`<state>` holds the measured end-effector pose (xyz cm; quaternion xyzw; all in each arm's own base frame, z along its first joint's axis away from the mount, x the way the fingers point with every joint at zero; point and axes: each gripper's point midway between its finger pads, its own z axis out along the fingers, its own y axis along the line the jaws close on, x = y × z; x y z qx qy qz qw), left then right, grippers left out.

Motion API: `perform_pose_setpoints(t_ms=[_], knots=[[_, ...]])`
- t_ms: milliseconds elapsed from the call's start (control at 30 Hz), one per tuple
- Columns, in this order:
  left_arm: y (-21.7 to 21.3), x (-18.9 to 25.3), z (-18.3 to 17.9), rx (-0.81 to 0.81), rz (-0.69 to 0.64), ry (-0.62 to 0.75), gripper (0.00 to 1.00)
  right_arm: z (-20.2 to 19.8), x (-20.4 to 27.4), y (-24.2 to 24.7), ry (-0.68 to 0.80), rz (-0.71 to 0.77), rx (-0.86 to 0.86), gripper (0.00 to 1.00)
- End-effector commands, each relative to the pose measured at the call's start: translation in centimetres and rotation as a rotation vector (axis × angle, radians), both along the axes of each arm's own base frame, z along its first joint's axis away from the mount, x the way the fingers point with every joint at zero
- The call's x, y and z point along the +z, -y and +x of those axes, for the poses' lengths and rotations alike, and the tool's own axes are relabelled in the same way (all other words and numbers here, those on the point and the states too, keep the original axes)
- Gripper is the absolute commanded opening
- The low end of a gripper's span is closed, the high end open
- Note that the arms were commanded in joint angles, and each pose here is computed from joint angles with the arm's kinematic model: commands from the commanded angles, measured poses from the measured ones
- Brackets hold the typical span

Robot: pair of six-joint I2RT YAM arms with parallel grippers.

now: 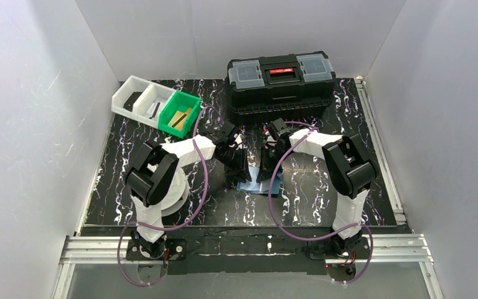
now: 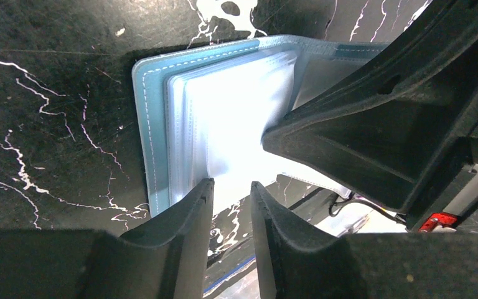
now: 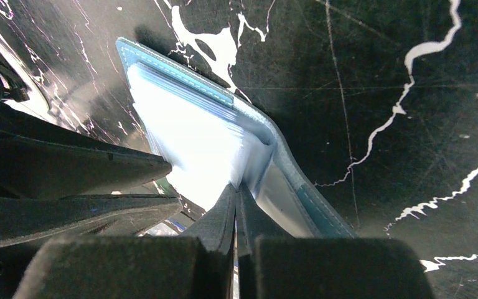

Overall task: Take the credit cards out of the card holder
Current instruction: Remove the credit card from the card holder.

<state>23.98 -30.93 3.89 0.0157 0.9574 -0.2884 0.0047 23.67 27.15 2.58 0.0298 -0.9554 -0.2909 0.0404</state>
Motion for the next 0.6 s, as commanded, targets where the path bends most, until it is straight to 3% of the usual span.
perform_pose_setpoints(t_ms=[0,567], knots=[[-2.2,-0.8,-0.4,-0.023,0.124,0.031,0.29,-0.5,-1.7,0.8,-0.005,-0.052,0.004,0.01],[-2.6,-1.8,-0.8,-0.041,0.147,0.017,0.31,-0.5,-1.9,2.0,-0.010,-0.078,-0.034,0.01]])
